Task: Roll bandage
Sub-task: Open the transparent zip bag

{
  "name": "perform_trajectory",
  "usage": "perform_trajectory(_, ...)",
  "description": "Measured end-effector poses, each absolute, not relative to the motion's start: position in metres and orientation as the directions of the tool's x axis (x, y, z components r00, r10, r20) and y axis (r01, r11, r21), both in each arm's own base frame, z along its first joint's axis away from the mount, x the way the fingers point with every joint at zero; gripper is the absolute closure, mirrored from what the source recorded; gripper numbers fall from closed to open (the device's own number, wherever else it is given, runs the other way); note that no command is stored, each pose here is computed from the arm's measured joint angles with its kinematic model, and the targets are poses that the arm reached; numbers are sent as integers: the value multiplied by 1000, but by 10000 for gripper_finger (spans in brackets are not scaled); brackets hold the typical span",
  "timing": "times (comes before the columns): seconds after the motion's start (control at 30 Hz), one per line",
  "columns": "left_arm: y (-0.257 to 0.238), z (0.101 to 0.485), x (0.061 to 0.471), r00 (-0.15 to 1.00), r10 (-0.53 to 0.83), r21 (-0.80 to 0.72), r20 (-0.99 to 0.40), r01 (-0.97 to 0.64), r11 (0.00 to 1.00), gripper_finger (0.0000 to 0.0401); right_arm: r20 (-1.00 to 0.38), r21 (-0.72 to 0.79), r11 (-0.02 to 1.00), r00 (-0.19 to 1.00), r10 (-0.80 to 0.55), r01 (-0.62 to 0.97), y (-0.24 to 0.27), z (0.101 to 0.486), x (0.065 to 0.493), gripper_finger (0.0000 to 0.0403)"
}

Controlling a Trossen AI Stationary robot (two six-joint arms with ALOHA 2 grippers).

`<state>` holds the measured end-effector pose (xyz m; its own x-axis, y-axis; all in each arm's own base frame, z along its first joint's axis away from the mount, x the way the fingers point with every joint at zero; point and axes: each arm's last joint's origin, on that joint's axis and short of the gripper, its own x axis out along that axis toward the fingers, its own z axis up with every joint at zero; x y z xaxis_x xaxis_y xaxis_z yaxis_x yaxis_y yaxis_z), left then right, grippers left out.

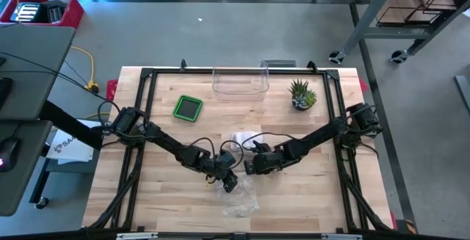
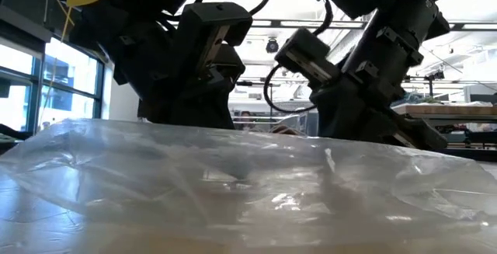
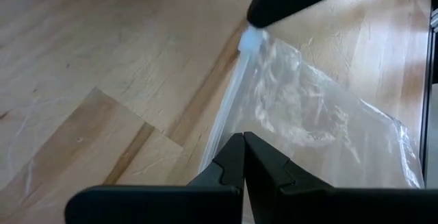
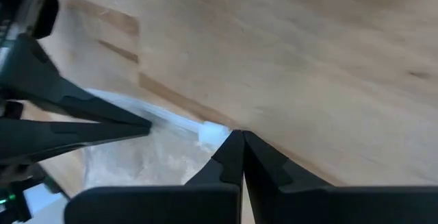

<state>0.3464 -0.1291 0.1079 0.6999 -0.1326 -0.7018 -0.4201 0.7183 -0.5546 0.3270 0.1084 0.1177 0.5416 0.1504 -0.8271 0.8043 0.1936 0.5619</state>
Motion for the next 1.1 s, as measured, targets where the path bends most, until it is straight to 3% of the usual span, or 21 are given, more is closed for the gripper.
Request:
perform_trajectory(0.47,-127,108,347,702,-129,-557,-700,-425,713,401,-785,617,180,586,199,766,115,124,330,403)
perform_trajectory(0.73,-124,97,351,682,-142,-610,-717,-517,600,401,-807,590,187,565,173,785,113,138,322,403)
perform_trajectory(0.93,-117,99,360,751,-117,-668,-650,-491,560,401,-896,442,347,422,137,827,120,155,324,403)
perform_trajectory(1.1,-110,104,363,769,-102,-672,-631,-476,567,401,-907,416,392,404,118,821,117,159,325,403)
